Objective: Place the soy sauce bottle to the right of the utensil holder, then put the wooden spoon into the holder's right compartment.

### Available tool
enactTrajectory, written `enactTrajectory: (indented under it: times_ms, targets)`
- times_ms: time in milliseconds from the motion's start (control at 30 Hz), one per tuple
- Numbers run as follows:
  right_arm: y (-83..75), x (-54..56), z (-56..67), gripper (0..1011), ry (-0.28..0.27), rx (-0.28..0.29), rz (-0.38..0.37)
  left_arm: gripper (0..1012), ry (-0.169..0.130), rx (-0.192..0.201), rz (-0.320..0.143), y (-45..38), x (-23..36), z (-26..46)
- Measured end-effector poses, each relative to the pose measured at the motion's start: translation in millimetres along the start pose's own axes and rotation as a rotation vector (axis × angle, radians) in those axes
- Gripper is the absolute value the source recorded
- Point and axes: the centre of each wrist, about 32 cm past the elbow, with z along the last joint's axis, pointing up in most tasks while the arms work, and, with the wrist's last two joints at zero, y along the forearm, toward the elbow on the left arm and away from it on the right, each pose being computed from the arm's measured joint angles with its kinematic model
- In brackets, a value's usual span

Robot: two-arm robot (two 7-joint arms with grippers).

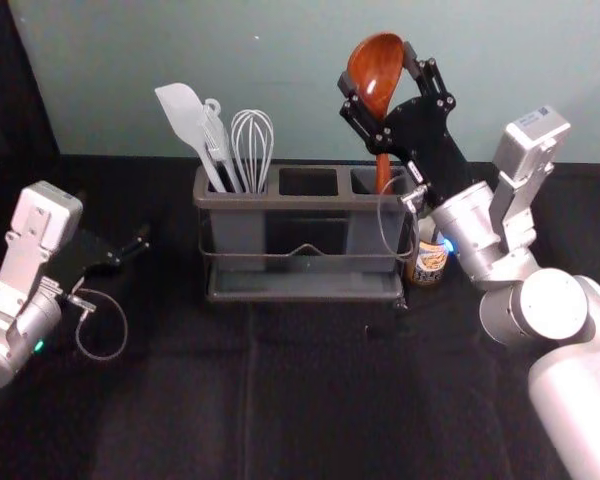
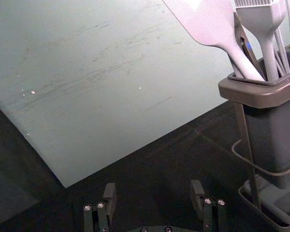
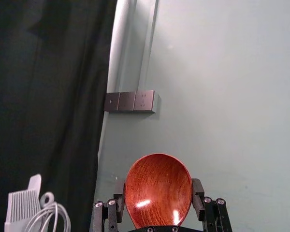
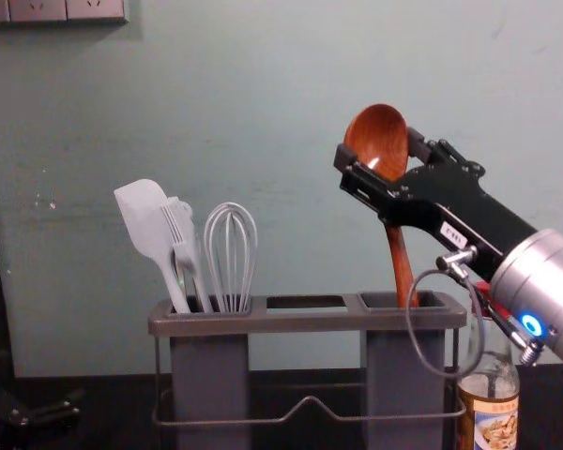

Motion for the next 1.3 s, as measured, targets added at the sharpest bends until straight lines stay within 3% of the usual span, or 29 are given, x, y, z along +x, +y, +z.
enactTrajectory:
  times_ms: [700,1133,1300]
  targets:
    - [-26.0,-7.9,-11.8,836,0.015,-0.045,-0.010,1005,0.000,0.000,0.000,0.0,0.0,0.0]
    - [-28.8,-8.8,-10.8,836,0.026,-0.040,-0.020,1005,0.000,0.000,0.000,0.0,0.0,0.0]
    - [-27.9,-9.2,-10.0,932,0.031,-0.038,-0.022,1005,0.000,0.000,0.000,0.0,0.0,0.0]
